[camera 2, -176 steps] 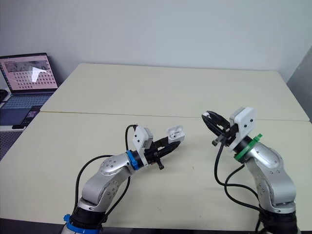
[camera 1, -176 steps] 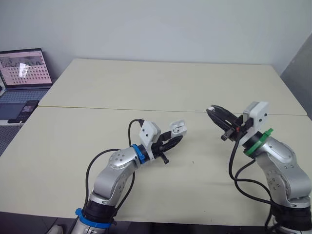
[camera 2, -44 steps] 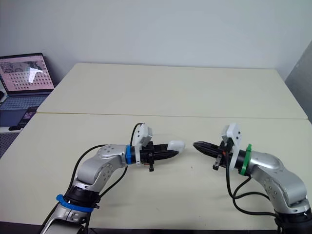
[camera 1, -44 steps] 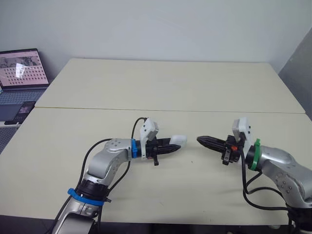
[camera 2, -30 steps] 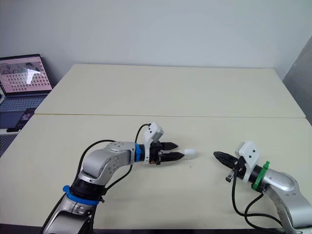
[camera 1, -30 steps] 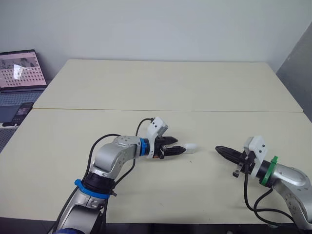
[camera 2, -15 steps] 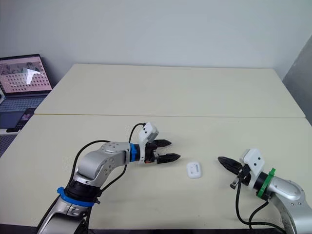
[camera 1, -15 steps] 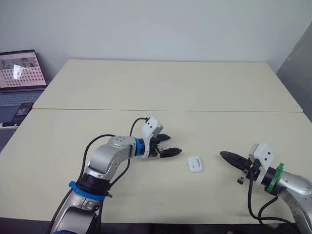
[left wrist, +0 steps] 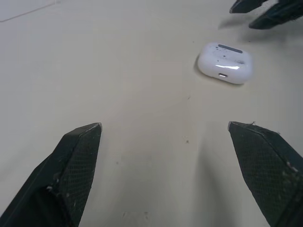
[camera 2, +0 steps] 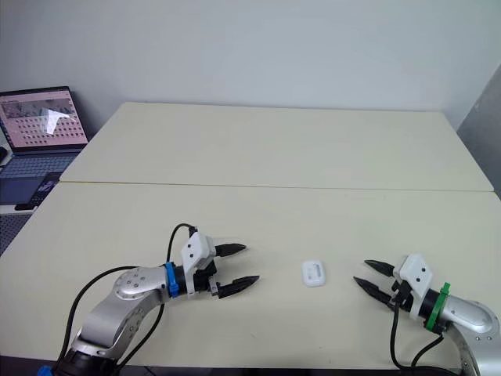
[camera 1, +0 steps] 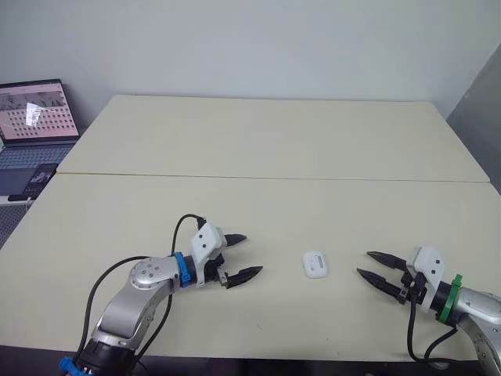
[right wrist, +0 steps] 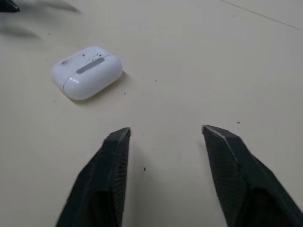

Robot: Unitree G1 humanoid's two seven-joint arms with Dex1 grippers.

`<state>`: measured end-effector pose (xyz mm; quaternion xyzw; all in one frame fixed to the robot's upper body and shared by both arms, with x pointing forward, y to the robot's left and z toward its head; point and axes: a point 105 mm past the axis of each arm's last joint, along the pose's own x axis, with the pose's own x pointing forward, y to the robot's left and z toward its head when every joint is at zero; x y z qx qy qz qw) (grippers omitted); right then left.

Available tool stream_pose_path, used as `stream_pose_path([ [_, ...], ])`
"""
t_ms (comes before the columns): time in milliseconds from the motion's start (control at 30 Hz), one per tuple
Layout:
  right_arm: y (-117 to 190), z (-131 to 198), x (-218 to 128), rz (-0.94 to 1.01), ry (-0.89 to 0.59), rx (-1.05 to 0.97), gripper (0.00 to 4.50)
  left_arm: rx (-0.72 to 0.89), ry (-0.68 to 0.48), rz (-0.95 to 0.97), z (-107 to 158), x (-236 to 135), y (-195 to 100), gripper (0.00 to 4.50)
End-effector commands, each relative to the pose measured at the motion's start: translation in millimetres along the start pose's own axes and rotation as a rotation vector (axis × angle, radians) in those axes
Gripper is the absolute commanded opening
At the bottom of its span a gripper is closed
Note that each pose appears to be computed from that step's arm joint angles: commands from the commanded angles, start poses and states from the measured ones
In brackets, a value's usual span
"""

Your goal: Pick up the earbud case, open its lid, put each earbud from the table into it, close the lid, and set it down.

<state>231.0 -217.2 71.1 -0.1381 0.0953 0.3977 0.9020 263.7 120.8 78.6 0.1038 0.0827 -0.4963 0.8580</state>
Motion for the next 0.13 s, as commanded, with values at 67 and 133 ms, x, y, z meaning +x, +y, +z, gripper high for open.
stream_pose_path([
  [67, -6.1, 1.7, -9.0, -0.007, -0.019, -0.023, 4.18, 0.063, -0.021, 0.074, 0.4, -8.8, 4.0, 4.5],
  [133, -7.6, -1.0, -10.1, -0.013, -0.019, -0.009, 4.48, 0.078, -0.028, 0.103, 0.5, -10.6, 5.0, 4.5],
])
